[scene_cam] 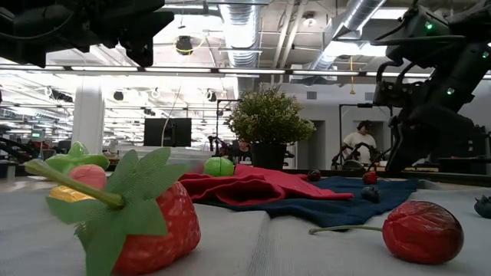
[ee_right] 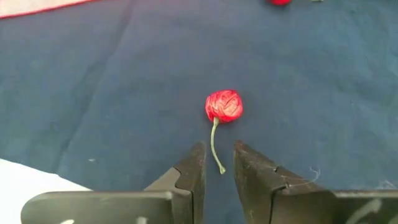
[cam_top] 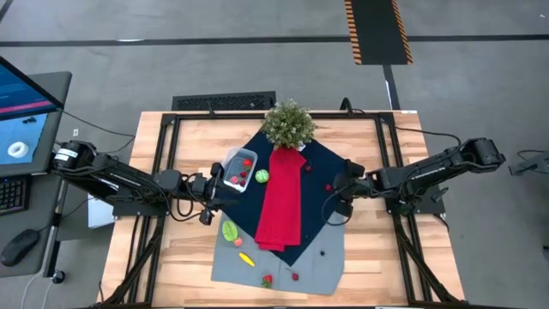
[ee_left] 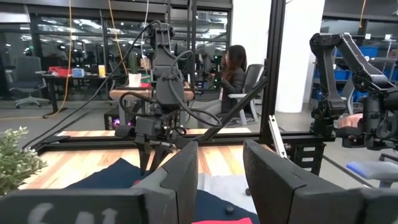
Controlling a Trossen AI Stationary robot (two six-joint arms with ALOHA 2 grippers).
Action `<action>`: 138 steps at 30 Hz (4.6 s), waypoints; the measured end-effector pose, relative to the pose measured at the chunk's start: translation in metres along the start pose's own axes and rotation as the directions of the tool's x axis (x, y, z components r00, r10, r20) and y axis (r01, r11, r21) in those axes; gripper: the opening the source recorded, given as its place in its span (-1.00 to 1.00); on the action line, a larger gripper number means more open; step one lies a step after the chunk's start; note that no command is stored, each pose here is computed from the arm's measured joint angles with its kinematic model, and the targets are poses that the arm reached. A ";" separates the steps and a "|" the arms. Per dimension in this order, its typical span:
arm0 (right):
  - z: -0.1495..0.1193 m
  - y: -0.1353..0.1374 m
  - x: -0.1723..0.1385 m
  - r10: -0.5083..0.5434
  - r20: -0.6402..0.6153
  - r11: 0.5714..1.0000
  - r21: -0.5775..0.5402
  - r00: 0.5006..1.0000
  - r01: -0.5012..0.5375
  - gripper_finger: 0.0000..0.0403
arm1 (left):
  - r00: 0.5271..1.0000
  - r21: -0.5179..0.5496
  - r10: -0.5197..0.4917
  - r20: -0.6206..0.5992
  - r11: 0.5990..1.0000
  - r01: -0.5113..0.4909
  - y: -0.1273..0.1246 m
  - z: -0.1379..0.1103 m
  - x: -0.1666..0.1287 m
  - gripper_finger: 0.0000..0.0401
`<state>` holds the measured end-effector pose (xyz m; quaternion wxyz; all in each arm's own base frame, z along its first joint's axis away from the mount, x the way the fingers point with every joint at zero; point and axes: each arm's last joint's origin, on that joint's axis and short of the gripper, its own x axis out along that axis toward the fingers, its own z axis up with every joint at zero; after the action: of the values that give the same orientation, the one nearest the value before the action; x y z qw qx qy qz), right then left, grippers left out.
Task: Pick and placing Produce into tupperware
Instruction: Put the top right red cherry into the transparent bin
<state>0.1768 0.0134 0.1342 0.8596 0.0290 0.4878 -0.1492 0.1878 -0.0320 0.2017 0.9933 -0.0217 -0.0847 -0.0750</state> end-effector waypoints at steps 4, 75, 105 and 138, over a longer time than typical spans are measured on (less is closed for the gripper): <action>0.000 0.000 0.000 0.001 0.001 1.000 0.000 1.000 -0.001 -0.49 | 1.000 0.001 0.000 0.000 1.000 0.000 0.000 0.000 0.000 -0.42; 0.001 -0.009 0.008 0.059 -0.062 0.997 0.057 0.996 -0.056 -0.75 | 1.000 -0.005 0.000 0.001 1.000 0.000 0.000 0.000 0.000 -0.42; 0.003 -0.009 0.007 0.069 -0.050 0.997 0.033 0.996 -0.067 -0.73 | 1.000 -0.005 0.001 0.001 1.000 -0.001 0.000 0.000 0.000 -0.42; 0.015 -0.009 0.001 0.150 -0.069 0.988 0.054 0.986 -0.147 -0.36 | 1.000 -0.011 0.000 0.000 1.000 0.000 0.000 0.000 0.000 -0.42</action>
<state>0.1877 0.0019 0.1417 0.8490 0.0915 0.5117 -0.0953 0.1879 -0.0320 0.2018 0.9932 -0.0269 -0.0846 -0.0756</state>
